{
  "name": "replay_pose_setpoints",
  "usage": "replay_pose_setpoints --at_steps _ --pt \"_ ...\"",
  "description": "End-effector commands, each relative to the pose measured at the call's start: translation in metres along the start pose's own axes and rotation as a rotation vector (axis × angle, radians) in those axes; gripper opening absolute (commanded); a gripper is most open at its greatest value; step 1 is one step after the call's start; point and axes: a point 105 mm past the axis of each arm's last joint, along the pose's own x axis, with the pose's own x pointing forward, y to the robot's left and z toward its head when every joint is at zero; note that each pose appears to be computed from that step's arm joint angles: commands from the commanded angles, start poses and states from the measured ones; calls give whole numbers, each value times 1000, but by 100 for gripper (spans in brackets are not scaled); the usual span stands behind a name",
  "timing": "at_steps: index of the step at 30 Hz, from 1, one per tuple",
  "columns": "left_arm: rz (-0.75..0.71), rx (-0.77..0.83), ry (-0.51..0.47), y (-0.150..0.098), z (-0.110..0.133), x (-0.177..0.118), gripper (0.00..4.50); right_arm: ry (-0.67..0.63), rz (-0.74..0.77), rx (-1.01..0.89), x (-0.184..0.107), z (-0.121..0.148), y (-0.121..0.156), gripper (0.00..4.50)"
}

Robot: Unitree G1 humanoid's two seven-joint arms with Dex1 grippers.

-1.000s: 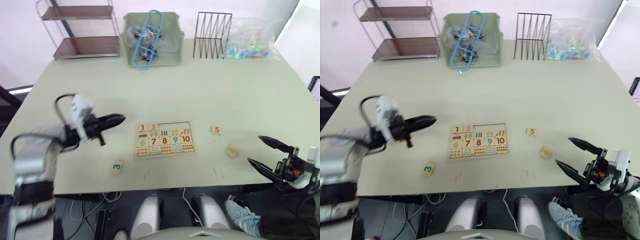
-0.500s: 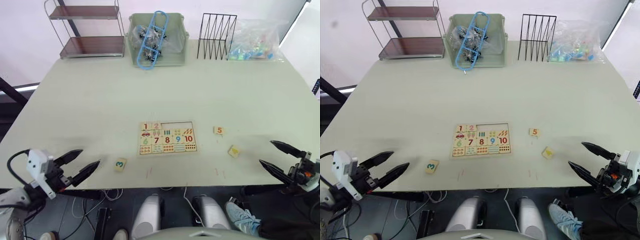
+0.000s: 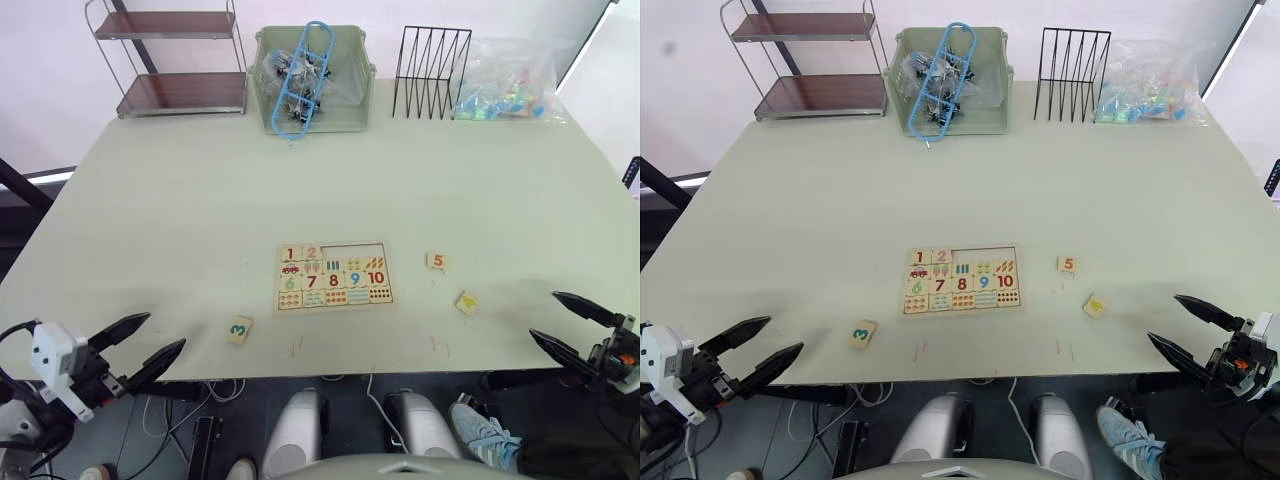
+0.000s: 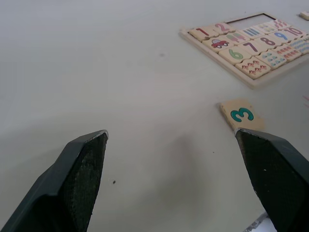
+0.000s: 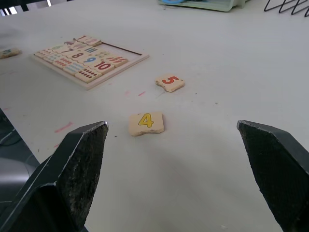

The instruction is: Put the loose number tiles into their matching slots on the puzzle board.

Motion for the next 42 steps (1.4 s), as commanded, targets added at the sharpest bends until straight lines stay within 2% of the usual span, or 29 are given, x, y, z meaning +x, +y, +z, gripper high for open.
replay_pose_setpoints --at_steps 1,18,30,36,42 --pt "-7 43 -25 4 11 -2 446 -15 -11 -50 4 14 -3 450" --pt "-44 37 -24 3 9 -1 446 -18 -15 -46 2 13 -2 450" --pt "-54 11 -43 -7 5 1 446 -26 -6 -47 0 9 -3 450" --pt "6 -20 -87 -18 7 5 446 -21 29 -34 2 8 -2 450" --pt "79 -67 -102 -31 10 10 446 -40 113 -26 11 25 1 450"
